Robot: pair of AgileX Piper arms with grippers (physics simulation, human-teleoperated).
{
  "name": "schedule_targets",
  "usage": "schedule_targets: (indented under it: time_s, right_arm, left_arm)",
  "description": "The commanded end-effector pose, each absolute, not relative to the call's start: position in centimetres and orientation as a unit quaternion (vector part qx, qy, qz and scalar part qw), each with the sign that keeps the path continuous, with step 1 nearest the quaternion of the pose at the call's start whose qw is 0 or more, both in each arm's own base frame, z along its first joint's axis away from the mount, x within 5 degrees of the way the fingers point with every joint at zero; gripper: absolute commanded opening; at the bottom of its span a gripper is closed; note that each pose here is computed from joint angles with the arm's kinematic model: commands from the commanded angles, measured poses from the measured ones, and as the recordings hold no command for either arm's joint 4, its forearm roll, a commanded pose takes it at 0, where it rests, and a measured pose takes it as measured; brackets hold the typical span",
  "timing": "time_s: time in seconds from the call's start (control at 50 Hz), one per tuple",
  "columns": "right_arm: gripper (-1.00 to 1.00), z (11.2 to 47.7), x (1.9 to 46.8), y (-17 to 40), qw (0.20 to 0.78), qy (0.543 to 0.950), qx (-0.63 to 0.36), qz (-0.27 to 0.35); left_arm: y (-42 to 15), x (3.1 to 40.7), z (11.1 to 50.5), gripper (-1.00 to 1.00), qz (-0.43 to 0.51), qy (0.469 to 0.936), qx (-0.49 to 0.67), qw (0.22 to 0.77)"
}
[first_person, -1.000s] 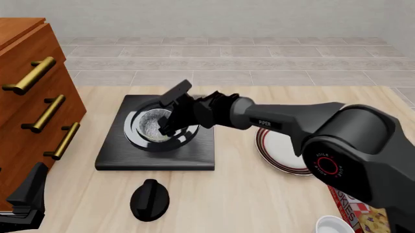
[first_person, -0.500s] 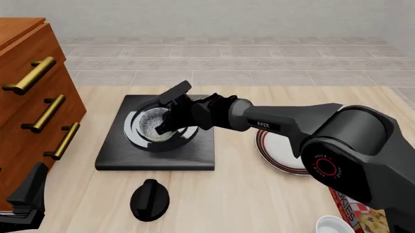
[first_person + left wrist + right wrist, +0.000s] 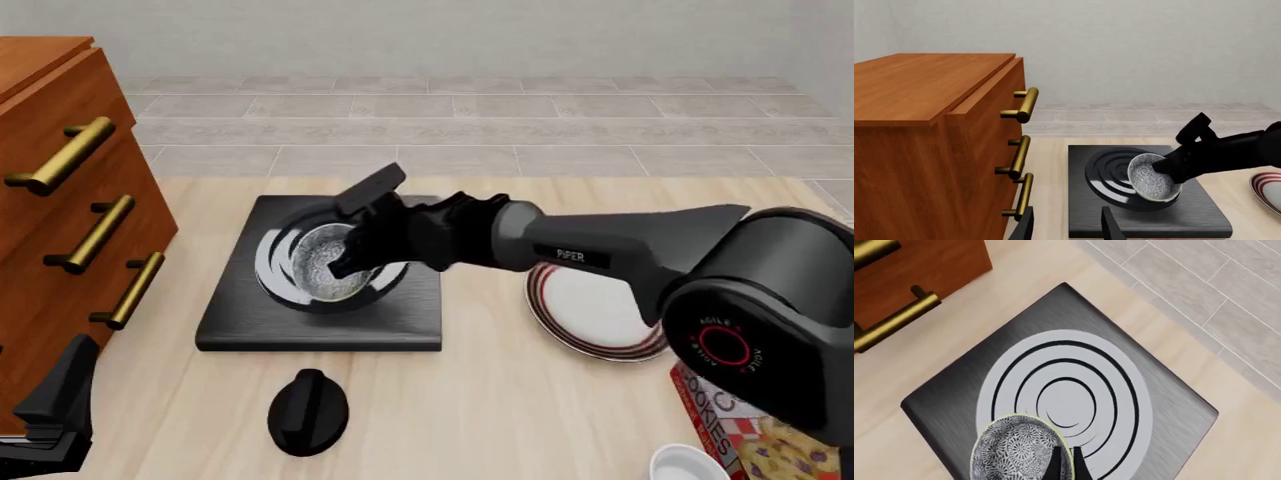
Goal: Pick the akita bowl on the stove and place it on the plate.
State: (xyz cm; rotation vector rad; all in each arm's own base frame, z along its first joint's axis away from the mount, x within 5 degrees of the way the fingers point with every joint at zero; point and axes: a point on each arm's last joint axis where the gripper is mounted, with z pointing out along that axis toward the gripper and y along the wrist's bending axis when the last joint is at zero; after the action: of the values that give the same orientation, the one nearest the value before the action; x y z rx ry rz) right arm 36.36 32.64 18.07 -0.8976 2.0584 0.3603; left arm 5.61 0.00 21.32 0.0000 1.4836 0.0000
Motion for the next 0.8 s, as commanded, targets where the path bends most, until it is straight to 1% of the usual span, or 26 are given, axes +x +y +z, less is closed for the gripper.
schedule_targets:
  time_s: [0.02, 0.3, 0.8]
  right_arm:
    - [-1.00, 18.9, 35.7, 30.5, 0.427, 0.812, -0.380, 0.118]
    - [-1.00, 20.8, 35.0, 27.9, 0.442, 0.810, -0.369, 0.111]
    - [-1.00, 21.7, 34.0, 23.0, 0.460, 0.819, -0.329, 0.099]
  left_arm:
    - [0.0, 5.6, 21.3, 1.00, 0.000, 0.676, 0.000, 0.737]
    - [0.0, 5.6, 21.3, 1.00, 0.000, 0.676, 0.000, 0.737]
    - [0.0, 5.6, 21.3, 1.00, 0.000, 0.676, 0.000, 0.737]
